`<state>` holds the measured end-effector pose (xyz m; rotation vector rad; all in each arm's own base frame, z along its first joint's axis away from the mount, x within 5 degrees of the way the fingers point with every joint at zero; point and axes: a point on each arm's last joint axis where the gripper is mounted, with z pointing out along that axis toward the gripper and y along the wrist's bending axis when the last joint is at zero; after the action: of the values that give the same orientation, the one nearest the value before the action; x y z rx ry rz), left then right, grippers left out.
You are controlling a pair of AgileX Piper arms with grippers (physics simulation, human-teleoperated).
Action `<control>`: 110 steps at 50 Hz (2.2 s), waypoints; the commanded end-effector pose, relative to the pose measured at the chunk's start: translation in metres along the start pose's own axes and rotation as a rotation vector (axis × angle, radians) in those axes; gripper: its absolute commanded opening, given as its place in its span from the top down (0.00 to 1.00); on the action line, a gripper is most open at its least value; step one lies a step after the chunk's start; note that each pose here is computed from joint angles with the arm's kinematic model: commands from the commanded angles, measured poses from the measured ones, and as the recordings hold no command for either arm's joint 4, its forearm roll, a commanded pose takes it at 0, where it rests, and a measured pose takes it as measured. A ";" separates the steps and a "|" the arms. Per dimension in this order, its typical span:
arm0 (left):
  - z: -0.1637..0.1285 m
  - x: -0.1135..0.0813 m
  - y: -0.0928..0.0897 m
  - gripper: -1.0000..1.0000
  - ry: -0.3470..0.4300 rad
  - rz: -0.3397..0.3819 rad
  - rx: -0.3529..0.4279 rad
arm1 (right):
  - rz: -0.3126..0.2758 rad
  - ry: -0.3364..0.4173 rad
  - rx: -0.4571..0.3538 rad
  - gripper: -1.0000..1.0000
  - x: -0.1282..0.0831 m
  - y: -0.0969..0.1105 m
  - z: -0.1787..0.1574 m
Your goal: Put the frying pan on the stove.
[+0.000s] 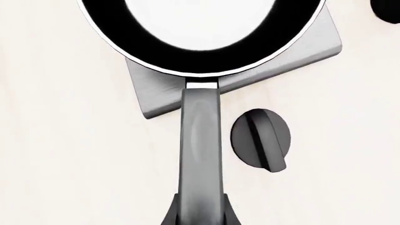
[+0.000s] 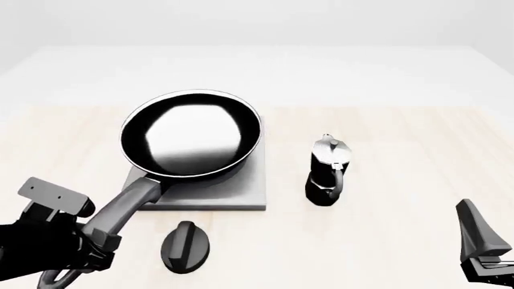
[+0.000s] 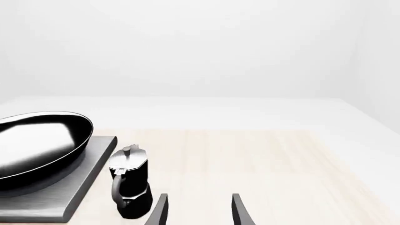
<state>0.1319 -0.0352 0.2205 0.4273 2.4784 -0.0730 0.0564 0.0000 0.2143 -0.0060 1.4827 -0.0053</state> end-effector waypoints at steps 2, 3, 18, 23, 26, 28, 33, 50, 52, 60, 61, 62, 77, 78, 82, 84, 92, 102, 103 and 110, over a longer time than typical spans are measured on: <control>0.002 -0.012 -0.002 1.00 -0.049 0.015 0.009 | 0.000 0.000 0.000 0.00 0.000 0.000 0.000; 0.004 -0.012 0.000 1.00 -0.043 0.011 0.001 | 0.000 0.000 0.000 0.00 0.000 0.000 0.000; 0.015 -0.013 -0.002 1.00 -0.035 0.008 0.011 | 0.000 0.000 0.000 0.00 0.000 0.000 0.000; 0.016 -0.015 -0.005 1.00 -0.045 0.005 0.020 | 0.000 0.000 0.000 0.00 0.000 0.000 0.000; 0.018 -0.014 -0.002 1.00 -0.036 0.003 0.010 | 0.000 0.000 0.000 0.00 0.000 0.000 0.000; 0.019 -0.014 -0.001 1.00 -0.032 0.001 0.006 | 0.000 0.000 0.000 0.00 0.000 0.000 0.000; 0.023 -0.014 -0.002 1.00 -0.026 -0.007 0.008 | 0.000 0.000 0.000 0.00 0.000 0.000 0.000; 0.019 -0.008 0.001 0.00 -0.026 -0.039 -0.001 | 0.000 0.000 0.000 0.00 0.000 0.000 0.000; 0.022 -0.007 0.000 0.00 -0.014 -0.035 0.003 | 0.000 0.000 0.000 0.00 0.000 0.000 0.000; 0.017 -0.010 0.001 0.00 -0.035 -0.043 -0.003 | 0.000 0.000 0.000 0.00 0.000 0.000 0.000; 0.017 -0.010 0.002 0.00 -0.033 -0.039 -0.004 | 0.000 0.000 0.000 0.00 0.000 0.000 0.000; 0.016 -0.010 0.001 0.00 -0.035 -0.039 -0.004 | 0.000 0.000 0.000 0.00 0.000 0.000 0.000; -0.013 -0.025 0.005 0.00 -0.103 -0.008 -0.022 | 0.000 0.000 0.000 0.00 0.000 0.000 0.000; -0.013 -0.025 0.005 0.00 -0.103 -0.008 -0.022 | 0.000 0.000 0.000 0.00 0.000 0.000 0.000; -0.022 -0.029 0.004 0.00 -0.118 0.004 -0.017 | 0.000 0.000 0.000 0.00 0.000 0.000 0.000; -0.029 -0.032 0.003 0.00 -0.130 0.018 -0.015 | 0.000 0.000 0.000 0.00 0.000 0.000 0.000; -0.049 -0.040 0.003 0.00 -0.160 0.050 -0.015 | 0.000 0.000 0.000 0.00 0.000 0.000 0.000; -0.076 -0.043 0.001 0.00 -0.200 0.091 -0.010 | 0.000 0.000 0.000 0.00 0.000 0.000 0.000; -0.077 -0.043 0.000 0.00 -0.200 0.096 -0.005 | 0.000 0.000 0.000 0.00 0.000 0.000 0.000; -0.087 -0.040 -0.003 0.00 -0.230 0.101 0.011 | 0.000 0.000 0.000 0.00 0.000 0.000 0.000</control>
<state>0.1249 -0.0369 0.2993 0.4944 2.2717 -0.0737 0.0564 0.0000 0.2143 -0.0060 1.4827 -0.0053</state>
